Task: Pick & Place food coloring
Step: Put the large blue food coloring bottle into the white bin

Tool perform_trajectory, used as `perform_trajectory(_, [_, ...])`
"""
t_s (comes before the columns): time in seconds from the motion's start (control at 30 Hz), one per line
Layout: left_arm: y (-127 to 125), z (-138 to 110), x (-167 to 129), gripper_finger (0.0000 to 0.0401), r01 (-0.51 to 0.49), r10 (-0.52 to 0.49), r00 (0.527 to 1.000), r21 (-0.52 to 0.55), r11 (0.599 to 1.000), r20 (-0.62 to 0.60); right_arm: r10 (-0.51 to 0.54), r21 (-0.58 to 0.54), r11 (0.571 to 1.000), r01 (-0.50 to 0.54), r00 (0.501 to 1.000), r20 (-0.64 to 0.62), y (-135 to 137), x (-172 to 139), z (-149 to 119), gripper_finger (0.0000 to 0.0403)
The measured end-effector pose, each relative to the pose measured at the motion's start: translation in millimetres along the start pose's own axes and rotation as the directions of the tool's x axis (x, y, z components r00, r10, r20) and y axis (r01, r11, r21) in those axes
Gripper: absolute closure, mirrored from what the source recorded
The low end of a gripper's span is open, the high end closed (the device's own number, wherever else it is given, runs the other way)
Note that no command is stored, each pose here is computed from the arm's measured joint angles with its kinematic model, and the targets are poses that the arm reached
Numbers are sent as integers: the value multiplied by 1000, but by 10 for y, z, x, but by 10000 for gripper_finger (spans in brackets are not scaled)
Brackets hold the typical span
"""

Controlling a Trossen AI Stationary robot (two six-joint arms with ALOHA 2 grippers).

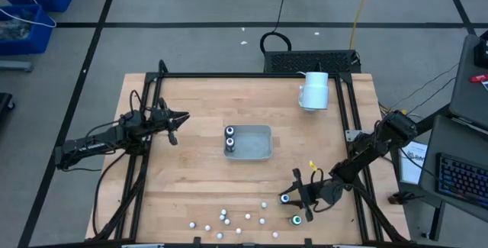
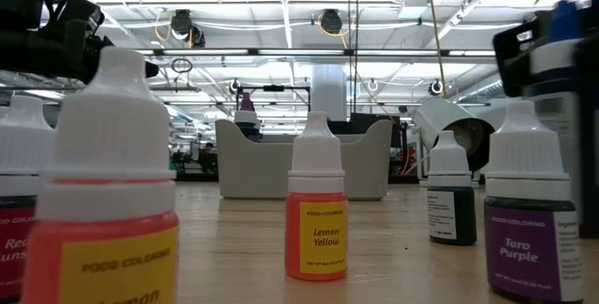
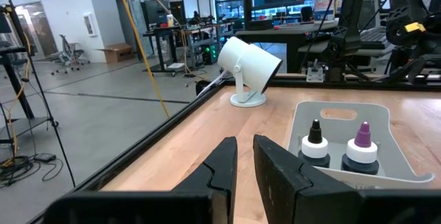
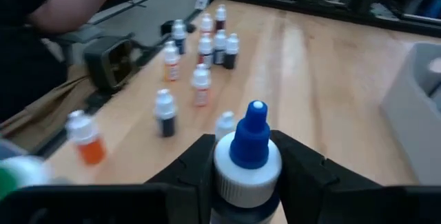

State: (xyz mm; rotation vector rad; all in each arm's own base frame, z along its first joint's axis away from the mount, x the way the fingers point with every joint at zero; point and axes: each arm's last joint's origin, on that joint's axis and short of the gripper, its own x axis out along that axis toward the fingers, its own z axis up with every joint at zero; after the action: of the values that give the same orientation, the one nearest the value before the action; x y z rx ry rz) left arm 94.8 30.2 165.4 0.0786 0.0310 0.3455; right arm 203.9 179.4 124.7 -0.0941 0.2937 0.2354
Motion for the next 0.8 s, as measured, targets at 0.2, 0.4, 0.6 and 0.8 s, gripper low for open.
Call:
perform_trajectory(0.2, [0,0,0,343,0,0,1000,0,1000,0,-25,17,1000,24,998,56,-253,-14,249,288])
perform_trajectory(0.4, [0,0,0,343,0,0,1000,0,1000,0,-109,-23,994,110,994,31,-596,-46,717,293])
perform_trajectory(0.6, [0,-1,0,343,0,0,1000,0,1000,-1,-264,-44,962,269,959,99,-1046,18,1221,289])
perform_trajectory(0.8, [-1,-2,1,343,1,-1,1000,0,1000,-2,-287,-20,957,290,953,94,-1544,121,1276,292])
